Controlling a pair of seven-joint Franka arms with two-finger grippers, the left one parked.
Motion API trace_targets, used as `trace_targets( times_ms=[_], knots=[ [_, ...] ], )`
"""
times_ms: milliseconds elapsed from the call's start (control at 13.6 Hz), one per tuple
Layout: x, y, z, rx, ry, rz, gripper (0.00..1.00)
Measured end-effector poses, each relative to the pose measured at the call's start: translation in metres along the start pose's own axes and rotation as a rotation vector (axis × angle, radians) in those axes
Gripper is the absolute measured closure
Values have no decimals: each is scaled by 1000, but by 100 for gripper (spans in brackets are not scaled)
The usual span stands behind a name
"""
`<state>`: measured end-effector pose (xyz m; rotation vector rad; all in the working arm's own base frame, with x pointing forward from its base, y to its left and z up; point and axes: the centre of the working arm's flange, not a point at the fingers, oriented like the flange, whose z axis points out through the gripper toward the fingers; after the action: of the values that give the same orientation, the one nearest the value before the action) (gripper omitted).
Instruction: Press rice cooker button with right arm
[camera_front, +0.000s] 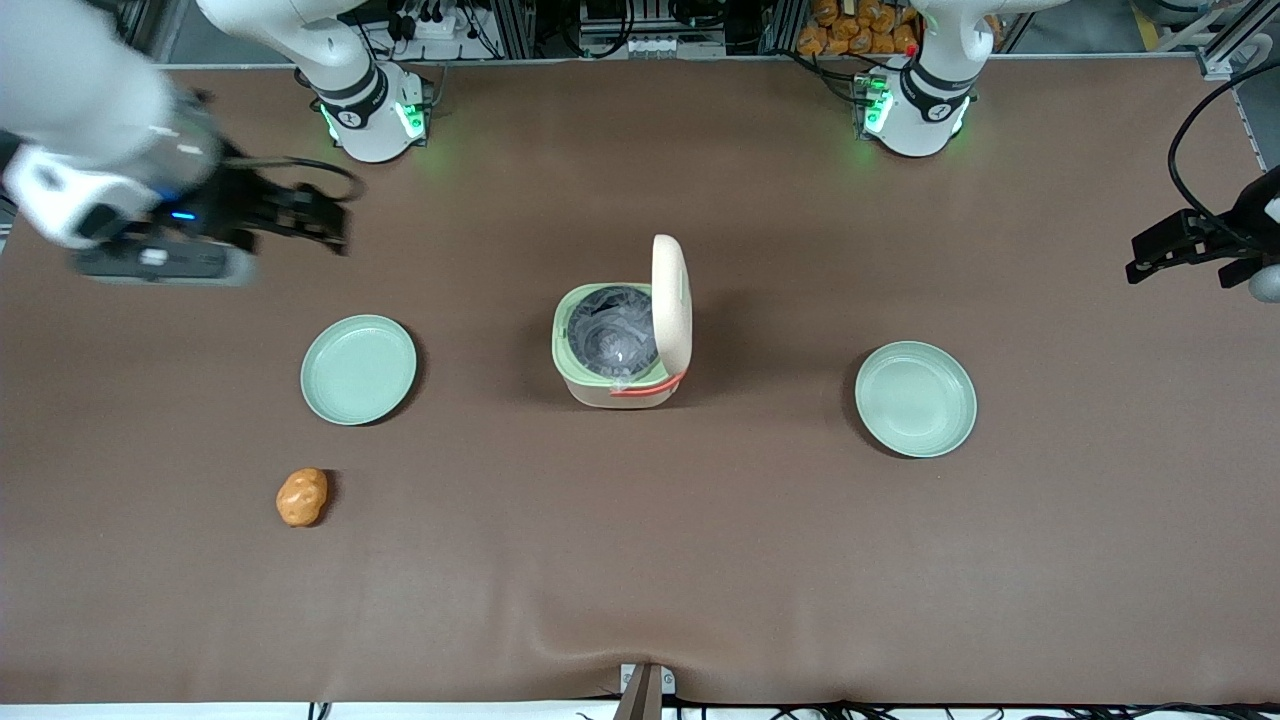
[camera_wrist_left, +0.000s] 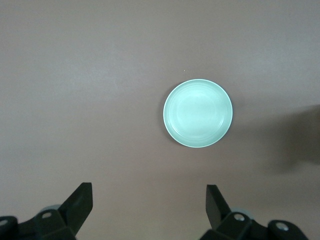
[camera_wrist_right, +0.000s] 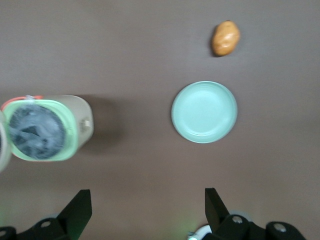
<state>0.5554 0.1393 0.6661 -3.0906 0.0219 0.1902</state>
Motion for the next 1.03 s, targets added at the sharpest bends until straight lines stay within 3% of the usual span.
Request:
trace_targets(
  times_ms=[295, 443, 738, 1033],
  knots=[
    [0, 102, -23, 23, 19, -52, 0],
    [2, 132, -19, 29, 10, -45, 0],
    [0, 143, -14, 33, -5, -32, 0],
    [-24, 147, -23, 40, 40, -27, 0]
  ],
)
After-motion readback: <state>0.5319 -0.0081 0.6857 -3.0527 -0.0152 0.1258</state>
